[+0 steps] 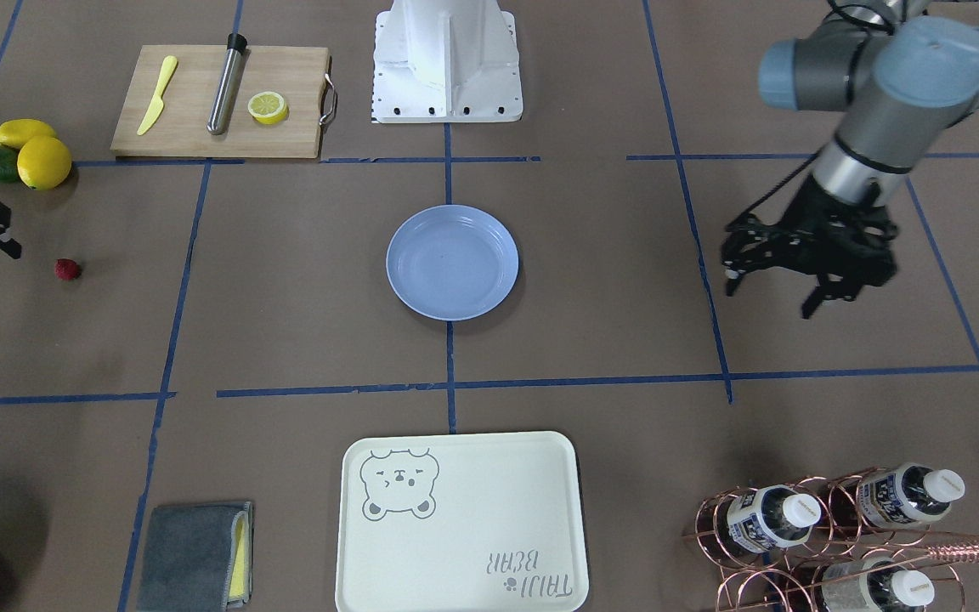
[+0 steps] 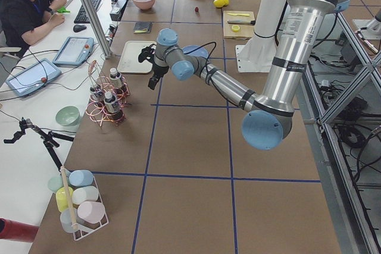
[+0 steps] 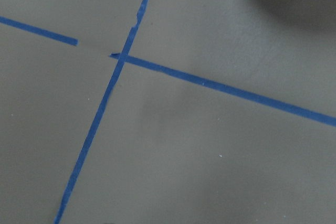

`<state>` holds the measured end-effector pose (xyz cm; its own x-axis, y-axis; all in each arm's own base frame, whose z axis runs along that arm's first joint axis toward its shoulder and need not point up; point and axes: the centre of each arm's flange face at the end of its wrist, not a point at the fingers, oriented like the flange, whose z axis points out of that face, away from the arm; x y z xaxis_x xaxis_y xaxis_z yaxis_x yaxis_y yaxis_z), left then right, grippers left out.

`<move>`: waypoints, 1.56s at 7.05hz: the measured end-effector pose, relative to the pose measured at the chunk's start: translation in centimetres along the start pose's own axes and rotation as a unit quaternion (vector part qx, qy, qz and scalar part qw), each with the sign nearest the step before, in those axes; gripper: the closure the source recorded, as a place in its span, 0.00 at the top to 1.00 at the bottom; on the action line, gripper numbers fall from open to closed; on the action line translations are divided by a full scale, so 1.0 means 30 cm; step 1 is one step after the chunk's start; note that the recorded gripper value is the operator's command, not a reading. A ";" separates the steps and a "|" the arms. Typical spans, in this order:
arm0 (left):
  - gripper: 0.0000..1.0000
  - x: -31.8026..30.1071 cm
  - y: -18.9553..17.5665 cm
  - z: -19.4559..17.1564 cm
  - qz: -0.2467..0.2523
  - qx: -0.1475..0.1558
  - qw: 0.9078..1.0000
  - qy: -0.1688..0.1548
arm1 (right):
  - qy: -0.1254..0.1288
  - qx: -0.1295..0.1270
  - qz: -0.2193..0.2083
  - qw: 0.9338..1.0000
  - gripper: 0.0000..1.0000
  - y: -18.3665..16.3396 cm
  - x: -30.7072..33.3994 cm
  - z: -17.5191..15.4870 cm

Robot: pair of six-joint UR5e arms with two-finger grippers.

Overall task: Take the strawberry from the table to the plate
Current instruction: 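Release the plate and withdraw the left gripper while the right gripper approaches the strawberry, then lower the right gripper onto the red strawberry and grasp it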

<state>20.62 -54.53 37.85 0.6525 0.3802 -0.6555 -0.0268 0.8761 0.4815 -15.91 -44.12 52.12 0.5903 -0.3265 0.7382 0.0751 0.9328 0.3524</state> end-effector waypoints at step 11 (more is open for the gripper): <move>1.00 -0.422 0.136 -0.154 -0.081 -0.025 0.996 0.003 | 0.032 -0.010 -0.026 0.999 0.88 0.216 0.034 0.342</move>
<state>8.74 -54.41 45.43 0.6468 0.2335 -0.7260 0.0412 0.9399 0.3390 -23.07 -39.98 61.06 0.6353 -0.3651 0.6805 0.1232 0.9178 0.3773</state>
